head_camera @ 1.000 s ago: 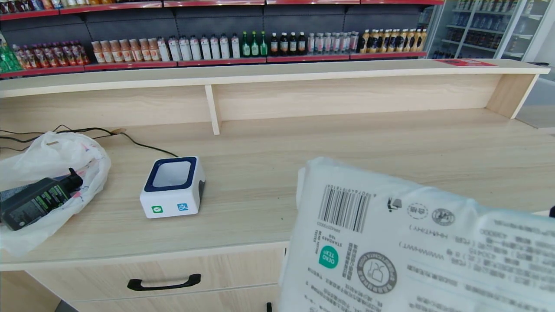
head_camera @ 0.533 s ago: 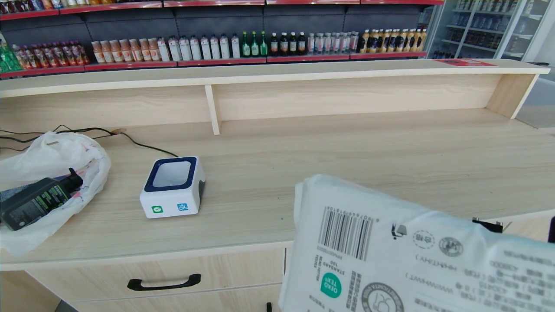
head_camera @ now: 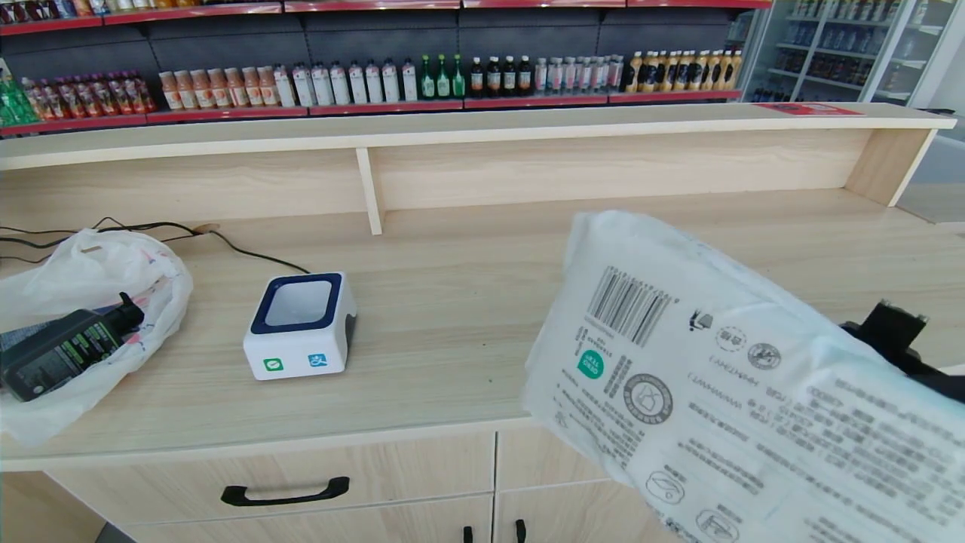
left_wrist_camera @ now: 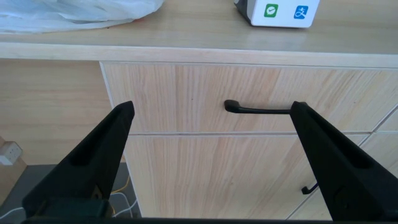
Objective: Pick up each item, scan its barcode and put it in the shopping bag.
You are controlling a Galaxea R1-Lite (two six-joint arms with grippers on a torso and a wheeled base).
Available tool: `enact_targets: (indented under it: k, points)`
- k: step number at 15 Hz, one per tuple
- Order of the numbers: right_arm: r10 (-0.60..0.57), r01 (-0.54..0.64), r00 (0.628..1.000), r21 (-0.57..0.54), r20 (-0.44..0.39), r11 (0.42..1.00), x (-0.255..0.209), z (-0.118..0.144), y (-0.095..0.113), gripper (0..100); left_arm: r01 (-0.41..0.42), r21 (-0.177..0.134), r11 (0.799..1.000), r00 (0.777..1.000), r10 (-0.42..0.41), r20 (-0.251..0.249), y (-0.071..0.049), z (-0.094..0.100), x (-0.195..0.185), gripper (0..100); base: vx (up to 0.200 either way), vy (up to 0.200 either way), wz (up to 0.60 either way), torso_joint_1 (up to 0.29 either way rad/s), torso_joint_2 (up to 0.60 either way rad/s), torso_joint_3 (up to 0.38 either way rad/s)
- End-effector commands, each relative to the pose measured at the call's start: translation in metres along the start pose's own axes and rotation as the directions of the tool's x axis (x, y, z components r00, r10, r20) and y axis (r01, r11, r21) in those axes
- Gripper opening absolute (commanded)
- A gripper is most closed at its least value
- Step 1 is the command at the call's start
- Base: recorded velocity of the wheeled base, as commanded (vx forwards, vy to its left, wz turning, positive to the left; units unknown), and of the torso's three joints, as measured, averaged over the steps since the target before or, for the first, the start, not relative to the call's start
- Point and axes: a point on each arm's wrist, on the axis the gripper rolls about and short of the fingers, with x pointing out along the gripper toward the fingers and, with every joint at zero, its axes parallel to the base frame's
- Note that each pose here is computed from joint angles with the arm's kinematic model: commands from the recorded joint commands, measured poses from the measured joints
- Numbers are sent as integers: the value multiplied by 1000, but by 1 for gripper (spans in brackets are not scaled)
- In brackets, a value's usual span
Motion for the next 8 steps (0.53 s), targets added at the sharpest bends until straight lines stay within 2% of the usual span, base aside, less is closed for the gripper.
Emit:
enact_targets:
  k: [1, 3, 4, 5, 6, 8]
  points:
    - [-2, 20, 998, -260, 70, 965, -7, 13, 4, 0, 0, 0, 1000, 1000, 0, 1, 0, 0, 0, 100, 0, 0, 0, 0, 0, 0]
    - [-5, 52, 994, -424, 112, 904, -13, 18, 5, 0, 0, 0, 1000, 1000, 0, 1, 0, 0, 0, 100, 0, 0, 0, 0, 0, 0]
    - [-15, 79, 993, -560, 119, 825, -13, 21, 2, 0, 0, 0, 1000, 1000, 0, 1, 0, 0, 0, 100, 0, 0, 0, 0, 0, 0]
    - [-23, 93, 993, -620, 119, 779, -13, 23, -1, 0, 0, 0, 1000, 1000, 0, 1, 0, 0, 0, 100, 0, 0, 0, 0, 0, 0]
    - [-49, 113, 993, -773, 105, 624, -12, 27, -7, 0, 0, 0, 1000, 1000, 0, 1, 0, 0, 0, 100, 0, 0, 0, 0, 0, 0]
    - [-88, 159, 987, -927, 137, 340, -10, 47, -19, 0, 0, 0, 1000, 1000, 0, 1, 0, 0, 0, 100, 0, 0, 0, 0, 0, 0]
